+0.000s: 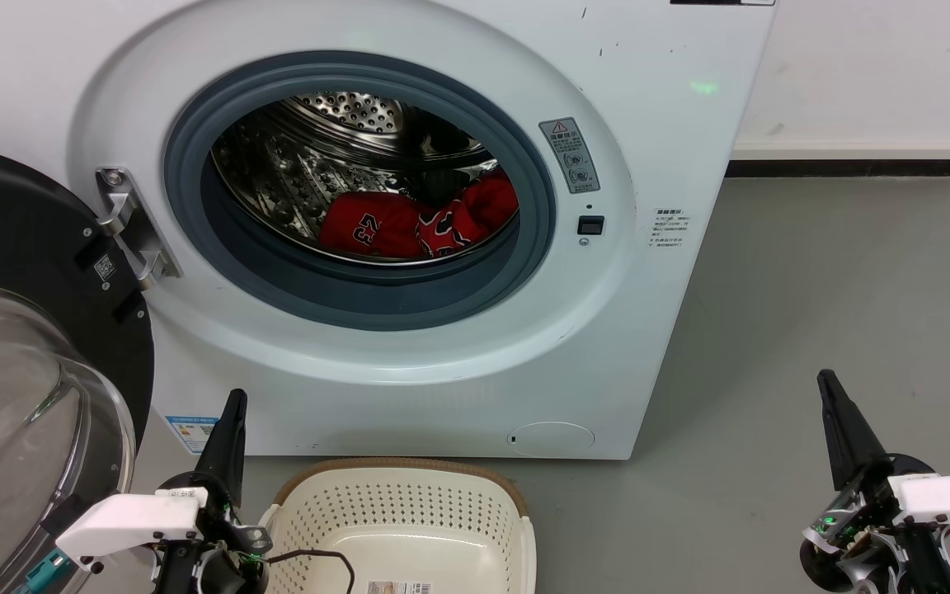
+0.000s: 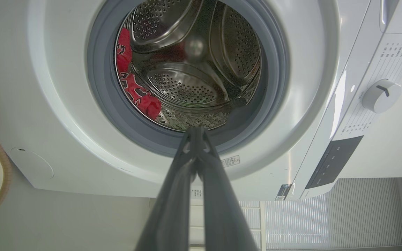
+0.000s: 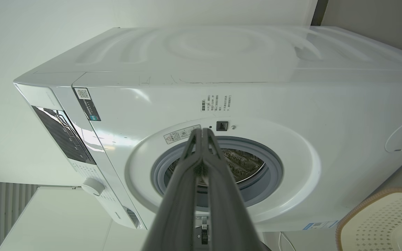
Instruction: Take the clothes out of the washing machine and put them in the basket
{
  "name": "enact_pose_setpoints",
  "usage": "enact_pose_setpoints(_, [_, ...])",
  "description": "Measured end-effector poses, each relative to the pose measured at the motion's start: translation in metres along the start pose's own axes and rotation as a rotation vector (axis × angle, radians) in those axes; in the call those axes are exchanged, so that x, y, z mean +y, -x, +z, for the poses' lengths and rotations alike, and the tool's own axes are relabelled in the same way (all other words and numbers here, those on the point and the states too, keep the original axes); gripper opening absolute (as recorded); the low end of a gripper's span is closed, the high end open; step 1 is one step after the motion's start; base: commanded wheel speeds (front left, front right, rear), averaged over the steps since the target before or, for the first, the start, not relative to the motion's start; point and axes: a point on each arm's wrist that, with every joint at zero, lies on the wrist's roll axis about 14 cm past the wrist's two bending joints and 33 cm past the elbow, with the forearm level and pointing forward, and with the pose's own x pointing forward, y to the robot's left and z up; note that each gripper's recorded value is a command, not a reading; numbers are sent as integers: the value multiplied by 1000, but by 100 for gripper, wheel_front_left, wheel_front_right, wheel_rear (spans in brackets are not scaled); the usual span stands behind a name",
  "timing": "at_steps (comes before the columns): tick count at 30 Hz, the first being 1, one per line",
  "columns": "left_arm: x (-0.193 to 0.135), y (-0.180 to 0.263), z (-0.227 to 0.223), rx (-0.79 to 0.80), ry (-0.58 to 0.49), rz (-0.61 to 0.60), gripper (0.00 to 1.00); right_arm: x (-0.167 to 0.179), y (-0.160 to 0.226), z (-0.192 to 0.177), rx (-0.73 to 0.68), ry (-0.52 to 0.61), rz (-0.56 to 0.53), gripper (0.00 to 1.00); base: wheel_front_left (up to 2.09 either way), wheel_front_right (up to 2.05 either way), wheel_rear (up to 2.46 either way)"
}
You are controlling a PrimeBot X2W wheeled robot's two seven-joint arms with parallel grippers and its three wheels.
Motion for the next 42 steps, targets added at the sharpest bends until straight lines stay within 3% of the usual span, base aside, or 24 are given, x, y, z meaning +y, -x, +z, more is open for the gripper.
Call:
enact_pose_setpoints(27, [0,0,0,0,0,0,0,0,0,0,0,0,0,0,0,0,0])
enact_pose_setpoints(28, [2,0,0,0,0,5,100,-1,0,0,0,0,-4,100,0,0,0])
enact_pose_setpoints(33, [33,16,-1,-4,8,99,100,-32,16,0,-11,-10,-96,100,0,0,0])
enact_pose_setpoints(42, [29,15,3,-37,-25,88,100,-31,16,5,-43,33,-93,100,0,0,0])
